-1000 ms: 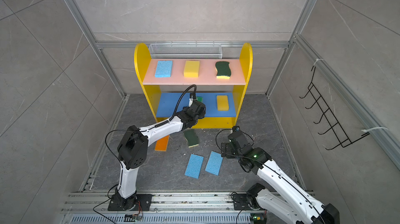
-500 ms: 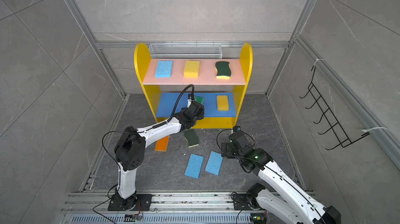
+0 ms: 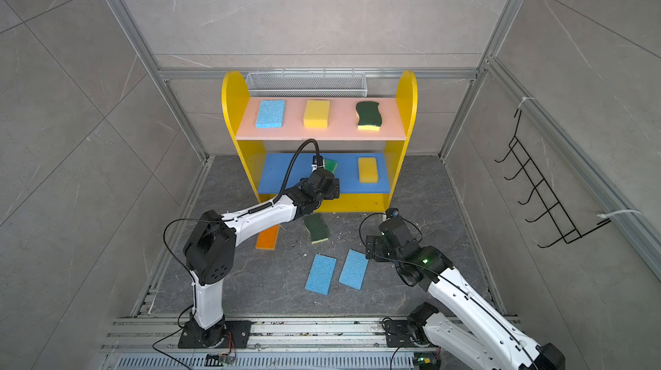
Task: Arrange cleaning sponges on a shelf
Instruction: Place the cleaning sponge on the shelf, then move the cleaning sponge to the shelf, then pick up the cleaning sponge from the middle-left of the table.
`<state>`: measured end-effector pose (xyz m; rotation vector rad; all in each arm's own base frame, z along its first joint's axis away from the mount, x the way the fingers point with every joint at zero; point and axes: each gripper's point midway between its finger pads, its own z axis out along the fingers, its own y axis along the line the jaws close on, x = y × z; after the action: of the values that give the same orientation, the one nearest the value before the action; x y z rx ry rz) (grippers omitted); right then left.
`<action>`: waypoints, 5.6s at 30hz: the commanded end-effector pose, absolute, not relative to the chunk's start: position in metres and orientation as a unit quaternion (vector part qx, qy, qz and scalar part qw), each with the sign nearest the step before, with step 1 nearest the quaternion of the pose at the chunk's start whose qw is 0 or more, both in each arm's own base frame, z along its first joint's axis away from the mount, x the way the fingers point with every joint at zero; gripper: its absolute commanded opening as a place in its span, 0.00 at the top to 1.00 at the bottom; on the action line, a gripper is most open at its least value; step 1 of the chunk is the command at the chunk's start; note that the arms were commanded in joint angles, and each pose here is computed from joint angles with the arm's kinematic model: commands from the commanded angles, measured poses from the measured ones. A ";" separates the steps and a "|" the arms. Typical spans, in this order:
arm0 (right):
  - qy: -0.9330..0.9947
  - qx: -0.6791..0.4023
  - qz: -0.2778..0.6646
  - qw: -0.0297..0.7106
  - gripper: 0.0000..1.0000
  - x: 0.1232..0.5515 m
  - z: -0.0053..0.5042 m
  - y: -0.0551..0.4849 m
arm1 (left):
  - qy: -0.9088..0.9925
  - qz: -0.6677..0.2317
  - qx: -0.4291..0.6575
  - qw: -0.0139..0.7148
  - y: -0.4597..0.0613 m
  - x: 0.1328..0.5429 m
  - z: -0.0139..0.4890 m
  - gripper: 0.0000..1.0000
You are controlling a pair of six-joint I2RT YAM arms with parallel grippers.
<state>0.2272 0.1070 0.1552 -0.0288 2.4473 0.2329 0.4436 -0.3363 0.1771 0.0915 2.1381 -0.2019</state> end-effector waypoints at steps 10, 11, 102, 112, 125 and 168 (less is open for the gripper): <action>0.940 -0.010 0.089 0.329 0.05 0.225 0.155 0.107 | 0.859 -0.080 0.041 0.503 -0.308 0.451 0.222 0.00; 0.940 -0.010 0.088 0.328 0.05 0.225 0.154 0.107 | 0.859 -0.085 0.043 0.503 -0.308 0.453 0.221 0.00; 0.934 0.012 0.086 0.345 0.05 0.208 0.172 0.089 | 0.882 -0.077 0.115 0.450 -0.285 0.335 0.203 0.06; 0.935 0.014 0.107 0.337 0.05 0.214 0.167 0.101 | 0.927 -0.001 0.044 0.371 -0.185 0.268 0.149 0.04; 0.938 0.012 0.118 0.324 0.05 0.228 0.158 0.117 | 0.955 -0.042 -0.054 0.290 -0.127 0.253 0.088 0.00; 0.945 0.009 0.083 0.317 0.04 0.241 0.154 0.115 | 0.971 -0.004 -0.003 0.239 -0.131 0.295 0.014 0.16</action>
<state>0.2410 0.1194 0.1434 0.0211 2.5094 0.2379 0.3002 -0.1345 0.0187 -0.0269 2.6426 -0.0170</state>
